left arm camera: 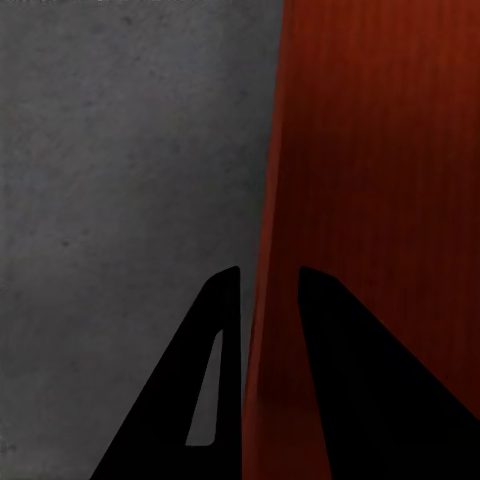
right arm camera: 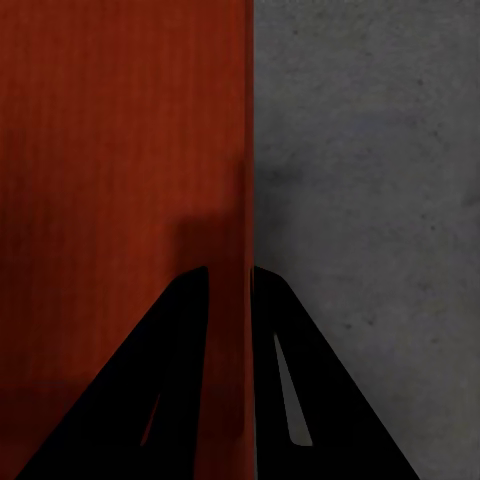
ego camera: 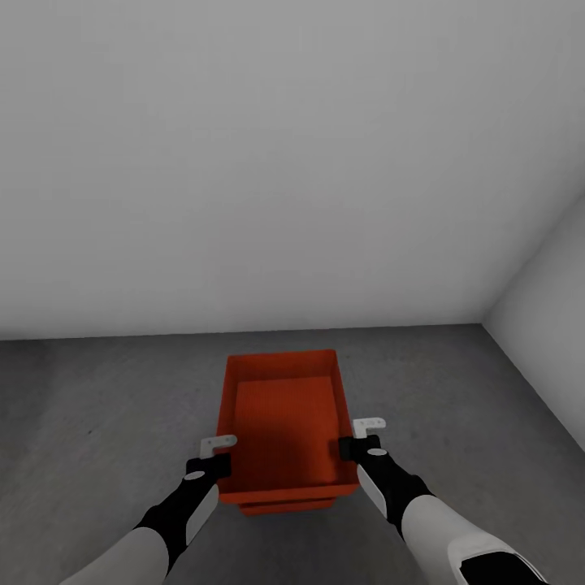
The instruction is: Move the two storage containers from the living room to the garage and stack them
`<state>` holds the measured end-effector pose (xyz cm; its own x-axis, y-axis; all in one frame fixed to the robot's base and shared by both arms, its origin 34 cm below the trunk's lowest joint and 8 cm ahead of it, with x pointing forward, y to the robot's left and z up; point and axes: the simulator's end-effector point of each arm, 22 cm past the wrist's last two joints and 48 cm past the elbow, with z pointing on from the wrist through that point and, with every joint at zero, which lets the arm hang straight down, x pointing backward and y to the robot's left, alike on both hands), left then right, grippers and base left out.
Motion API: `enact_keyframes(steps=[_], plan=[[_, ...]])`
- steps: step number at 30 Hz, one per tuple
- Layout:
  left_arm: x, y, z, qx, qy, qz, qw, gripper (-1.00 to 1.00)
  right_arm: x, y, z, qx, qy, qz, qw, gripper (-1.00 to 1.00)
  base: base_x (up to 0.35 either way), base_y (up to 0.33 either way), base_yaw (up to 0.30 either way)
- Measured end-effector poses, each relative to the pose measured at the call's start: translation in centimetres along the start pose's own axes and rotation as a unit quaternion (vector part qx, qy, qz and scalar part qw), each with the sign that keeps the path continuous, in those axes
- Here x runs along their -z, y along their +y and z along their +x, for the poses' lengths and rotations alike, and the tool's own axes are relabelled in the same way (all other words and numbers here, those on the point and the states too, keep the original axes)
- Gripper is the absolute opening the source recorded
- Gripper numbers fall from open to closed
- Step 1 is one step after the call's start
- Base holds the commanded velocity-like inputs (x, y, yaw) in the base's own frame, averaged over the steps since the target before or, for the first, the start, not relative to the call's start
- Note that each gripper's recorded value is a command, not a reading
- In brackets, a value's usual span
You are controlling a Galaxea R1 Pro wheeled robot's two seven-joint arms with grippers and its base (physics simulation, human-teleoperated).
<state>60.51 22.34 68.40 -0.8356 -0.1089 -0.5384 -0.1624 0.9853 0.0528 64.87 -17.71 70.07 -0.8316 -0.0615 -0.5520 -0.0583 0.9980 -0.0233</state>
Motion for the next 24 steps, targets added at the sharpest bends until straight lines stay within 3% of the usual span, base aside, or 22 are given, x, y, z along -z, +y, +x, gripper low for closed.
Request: enact_keyframes(steps=[24], plan=[[-2.0, -0.2, 0.3, 0.001, 0.002, 0.0, 1.0, -1.0, -2.0, 0.0, 0.3, 0.001, 0.001, 0.0, 1.0, -1.0, 0.0, 0.0, 0.0]])
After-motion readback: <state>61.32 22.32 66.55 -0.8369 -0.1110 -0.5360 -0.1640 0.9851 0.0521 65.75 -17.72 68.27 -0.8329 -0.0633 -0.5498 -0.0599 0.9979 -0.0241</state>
